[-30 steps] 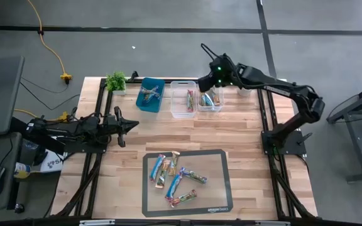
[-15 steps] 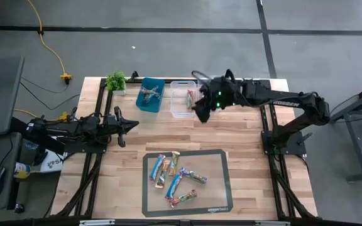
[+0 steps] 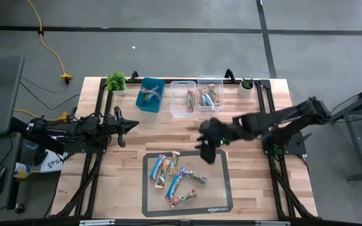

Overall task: Pick and place Granola Bars by type
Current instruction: Put the blue granola bar into the blue bin

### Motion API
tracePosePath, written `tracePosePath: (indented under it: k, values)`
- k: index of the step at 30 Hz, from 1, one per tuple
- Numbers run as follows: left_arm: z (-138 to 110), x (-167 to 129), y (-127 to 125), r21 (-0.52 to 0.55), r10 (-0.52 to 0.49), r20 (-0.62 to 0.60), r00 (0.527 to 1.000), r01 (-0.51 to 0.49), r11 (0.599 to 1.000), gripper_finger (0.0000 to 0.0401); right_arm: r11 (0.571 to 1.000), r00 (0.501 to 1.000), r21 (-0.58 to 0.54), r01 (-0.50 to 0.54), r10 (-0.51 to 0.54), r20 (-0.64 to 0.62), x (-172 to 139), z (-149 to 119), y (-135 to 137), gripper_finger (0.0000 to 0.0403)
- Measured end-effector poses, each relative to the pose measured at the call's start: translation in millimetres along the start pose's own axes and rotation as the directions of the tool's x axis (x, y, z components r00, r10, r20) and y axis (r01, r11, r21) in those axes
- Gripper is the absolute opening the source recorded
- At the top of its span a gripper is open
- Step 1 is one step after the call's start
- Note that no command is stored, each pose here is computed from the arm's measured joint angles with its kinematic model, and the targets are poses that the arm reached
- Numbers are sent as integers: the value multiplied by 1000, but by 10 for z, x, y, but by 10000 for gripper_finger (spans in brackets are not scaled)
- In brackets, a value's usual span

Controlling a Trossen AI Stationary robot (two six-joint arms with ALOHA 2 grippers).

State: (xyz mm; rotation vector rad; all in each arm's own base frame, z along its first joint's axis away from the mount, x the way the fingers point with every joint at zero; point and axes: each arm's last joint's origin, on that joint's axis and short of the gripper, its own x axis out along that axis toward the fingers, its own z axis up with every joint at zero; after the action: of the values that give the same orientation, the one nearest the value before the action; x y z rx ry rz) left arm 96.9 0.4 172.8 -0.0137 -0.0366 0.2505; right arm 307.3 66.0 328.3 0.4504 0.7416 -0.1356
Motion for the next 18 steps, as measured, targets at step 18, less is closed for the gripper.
tracePosePath:
  k: [18]
  values:
    - [0,0,0,0,0,0,1000,0,1000,0,970,931,-202,134,-193,-308,1072,-1191,621,153]
